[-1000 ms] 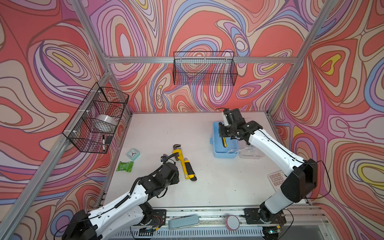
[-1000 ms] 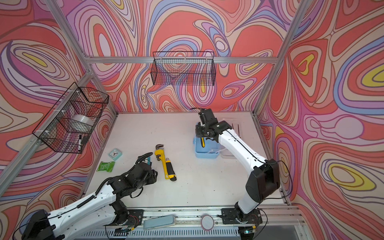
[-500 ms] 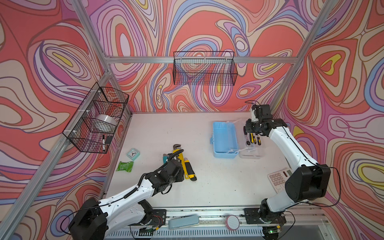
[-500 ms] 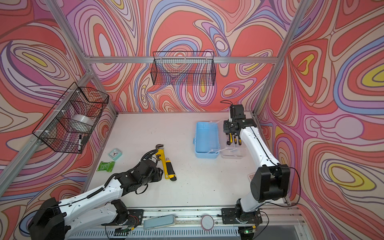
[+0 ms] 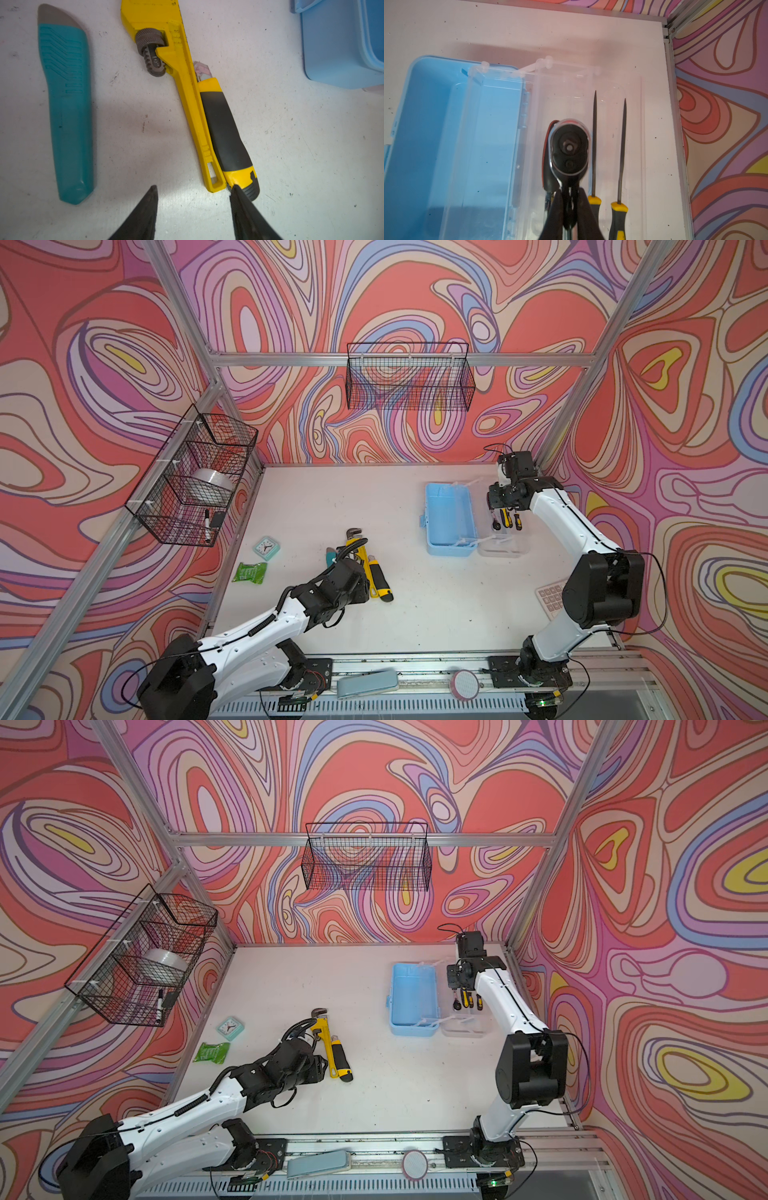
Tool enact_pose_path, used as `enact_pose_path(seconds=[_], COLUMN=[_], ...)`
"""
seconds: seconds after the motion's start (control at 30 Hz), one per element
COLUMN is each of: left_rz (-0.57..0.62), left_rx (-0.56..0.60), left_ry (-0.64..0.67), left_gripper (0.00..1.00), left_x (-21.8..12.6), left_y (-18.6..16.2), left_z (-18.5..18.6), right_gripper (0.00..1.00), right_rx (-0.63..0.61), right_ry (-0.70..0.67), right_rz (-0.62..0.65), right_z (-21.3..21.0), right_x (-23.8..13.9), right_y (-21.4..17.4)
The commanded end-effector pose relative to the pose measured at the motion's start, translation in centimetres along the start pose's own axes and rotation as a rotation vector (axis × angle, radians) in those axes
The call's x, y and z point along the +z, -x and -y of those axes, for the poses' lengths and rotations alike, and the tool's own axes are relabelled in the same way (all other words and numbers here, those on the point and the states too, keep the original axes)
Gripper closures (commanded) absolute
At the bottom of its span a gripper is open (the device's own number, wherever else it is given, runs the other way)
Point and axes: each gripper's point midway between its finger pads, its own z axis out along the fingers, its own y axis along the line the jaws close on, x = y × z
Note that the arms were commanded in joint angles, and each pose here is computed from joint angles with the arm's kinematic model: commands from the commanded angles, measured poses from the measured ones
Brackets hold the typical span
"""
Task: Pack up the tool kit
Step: 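Lift and carry the chrome ratchet over the clear lid with the right gripper, then lower the chrome ratchet beside the red-black ratchet and open the right gripper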
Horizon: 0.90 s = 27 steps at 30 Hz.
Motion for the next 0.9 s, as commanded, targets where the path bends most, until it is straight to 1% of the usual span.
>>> enact_pose_path(seconds=[0.0,0.13,0.3,0.57,0.8,0.87], left_rz=[0.018,0.015,0.02,0.017,0.023,0.026], left_rx=[0.003,0.001,0.0,-0.003,-0.002,-0.002], left_ry=[-0.012,-0.012,-0.012,-0.01,-0.01,-0.011], left_gripper=[0.43,0.43,0.43,0.43,0.43,0.43], left_x=[-0.1,-0.1,-0.2,-0.1,-0.2,-0.2], left_y=[0.3,0.2,0.3,0.2,0.3,0.4], left_z=[0.3,0.2,0.2,0.1,0.1,0.2], right_gripper=[1.0,1.0,1.0,1.0,1.0,0.94], right_rx=[-0.006,-0.005,0.011,0.001,0.022,0.031], right_ry=[-0.03,-0.043,-0.018,-0.048,-0.058,-0.053], right_rz=[0.039,0.021,0.004,-0.016,-0.04,-0.04], right_z=[0.6,0.8,0.2,0.6,0.7,0.6], right_x=[0.5,1.5,2.3,3.2,3.6,3.5], right_y=[1.2,0.7,0.1,-0.5,-0.9,-0.8])
